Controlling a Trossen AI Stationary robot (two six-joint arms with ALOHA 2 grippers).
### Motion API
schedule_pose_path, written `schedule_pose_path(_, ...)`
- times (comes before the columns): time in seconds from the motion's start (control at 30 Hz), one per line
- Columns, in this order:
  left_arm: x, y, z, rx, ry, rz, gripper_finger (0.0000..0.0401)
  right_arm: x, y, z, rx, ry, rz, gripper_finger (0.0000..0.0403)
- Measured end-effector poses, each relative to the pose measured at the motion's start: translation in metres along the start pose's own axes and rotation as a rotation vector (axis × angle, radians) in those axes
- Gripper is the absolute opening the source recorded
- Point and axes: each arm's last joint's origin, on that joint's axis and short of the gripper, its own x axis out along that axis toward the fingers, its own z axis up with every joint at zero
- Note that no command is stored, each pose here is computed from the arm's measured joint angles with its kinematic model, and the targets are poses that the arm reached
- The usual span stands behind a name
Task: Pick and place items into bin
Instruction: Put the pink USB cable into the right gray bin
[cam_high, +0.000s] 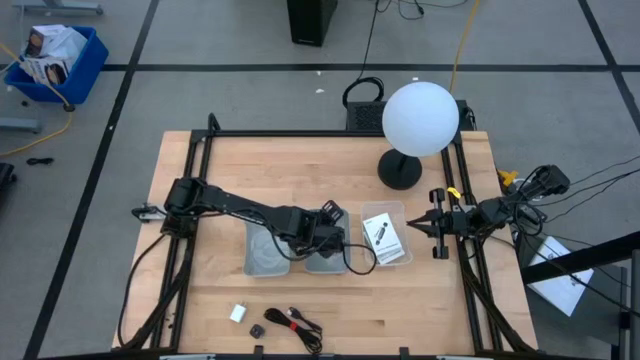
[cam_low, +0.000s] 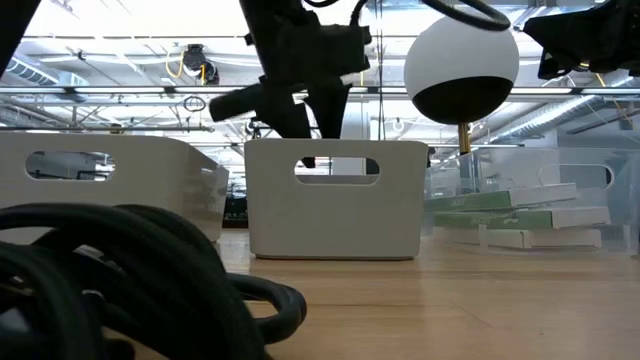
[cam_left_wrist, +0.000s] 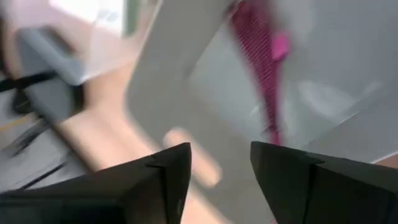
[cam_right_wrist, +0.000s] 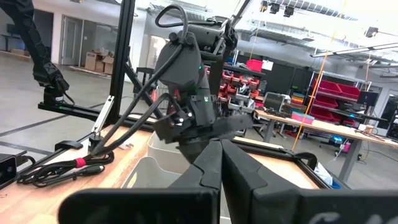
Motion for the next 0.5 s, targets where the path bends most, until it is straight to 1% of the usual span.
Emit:
schedule_pose_path(0.07, -0.003, -0.001, 0.002, 0.02, 0.064, 0.075, 0.0183, 0.0, 0.0, 0.0, 0.0, 0.0, 0.0, 0.0)
schedule_pose_path(0.13, -0.013, -0.003, 0.006, 0.033, 0.094, 0.136, 0.0187, 0.0, 0.0, 0.0, 0.0, 0.0, 0.0, 0.0)
schedule_pose_path(0.23, -0.035, -0.003, 0.012, 0.024, 0.032, 0.168, 0.0185, 0.0, 0.0, 0.0, -0.001, 0.0, 0.0, 0.0)
schedule_pose_path(0.3, -0.048, -0.003, 0.013, 0.01, -0.031, 0.151, 0.0178, 0.0, 0.0, 0.0, 0.001, -0.003, -0.001, 0.0)
schedule_pose_path(0.37, -0.053, -0.004, 0.013, -0.014, -0.086, 0.104, 0.017, 0.0, 0.0, 0.0, 0.002, -0.004, 0.002, 0.0)
schedule_pose_path(0.5, -0.048, 0.001, 0.006, -0.124, -0.153, -0.011, 0.0157, 0.0, 0.0, 0.001, 0.026, -0.006, 0.002, 0.0)
